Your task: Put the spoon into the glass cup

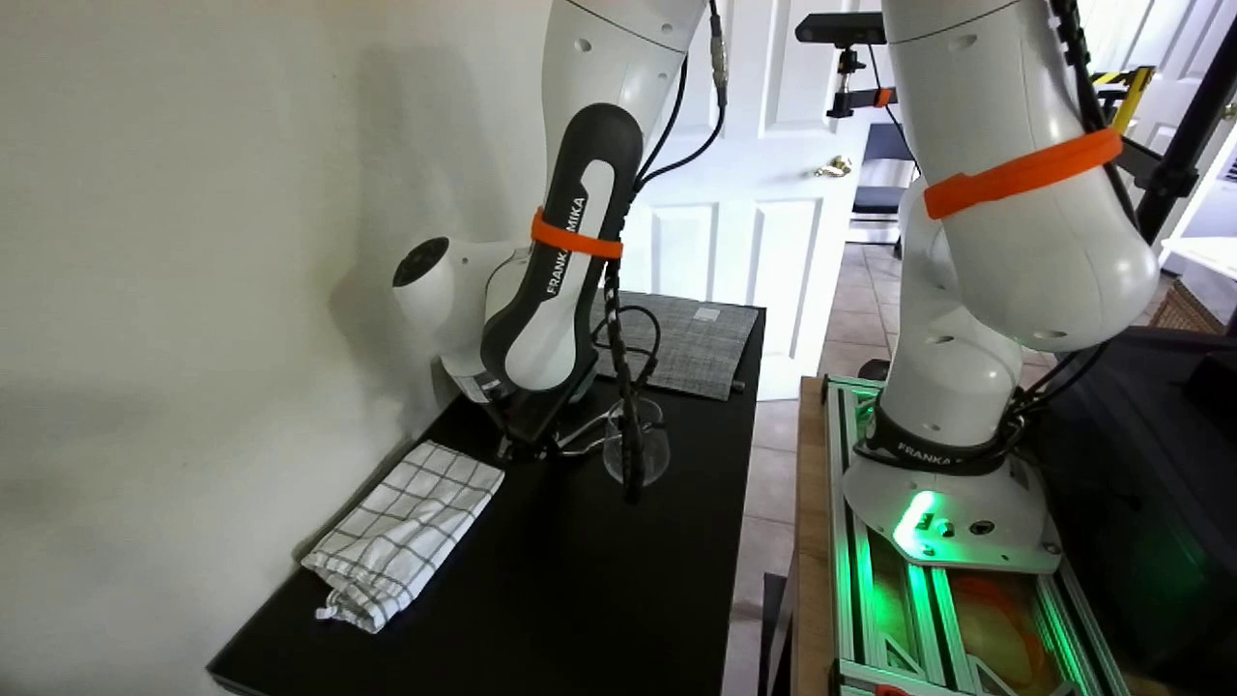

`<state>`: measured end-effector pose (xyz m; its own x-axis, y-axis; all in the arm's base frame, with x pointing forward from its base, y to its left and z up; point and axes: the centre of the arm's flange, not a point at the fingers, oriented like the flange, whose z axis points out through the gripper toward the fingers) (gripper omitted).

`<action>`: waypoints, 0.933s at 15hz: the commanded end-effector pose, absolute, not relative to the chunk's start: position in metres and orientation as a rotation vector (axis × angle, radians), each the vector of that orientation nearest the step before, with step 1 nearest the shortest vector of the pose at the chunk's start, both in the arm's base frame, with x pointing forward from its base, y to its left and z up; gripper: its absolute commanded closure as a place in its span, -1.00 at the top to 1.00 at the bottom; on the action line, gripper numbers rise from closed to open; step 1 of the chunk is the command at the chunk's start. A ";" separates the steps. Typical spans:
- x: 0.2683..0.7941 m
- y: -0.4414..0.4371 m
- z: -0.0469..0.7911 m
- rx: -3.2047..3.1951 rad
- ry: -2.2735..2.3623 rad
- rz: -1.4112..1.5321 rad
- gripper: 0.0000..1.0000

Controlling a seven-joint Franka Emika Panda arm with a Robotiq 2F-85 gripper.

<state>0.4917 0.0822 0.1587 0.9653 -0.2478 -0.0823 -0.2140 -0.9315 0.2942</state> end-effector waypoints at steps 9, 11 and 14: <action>0.502 0.068 0.212 2.891 -0.327 -0.056 -0.98; 0.501 0.065 0.228 2.911 -0.314 -0.021 -0.98; 0.498 0.062 0.253 2.947 -0.279 0.028 -0.98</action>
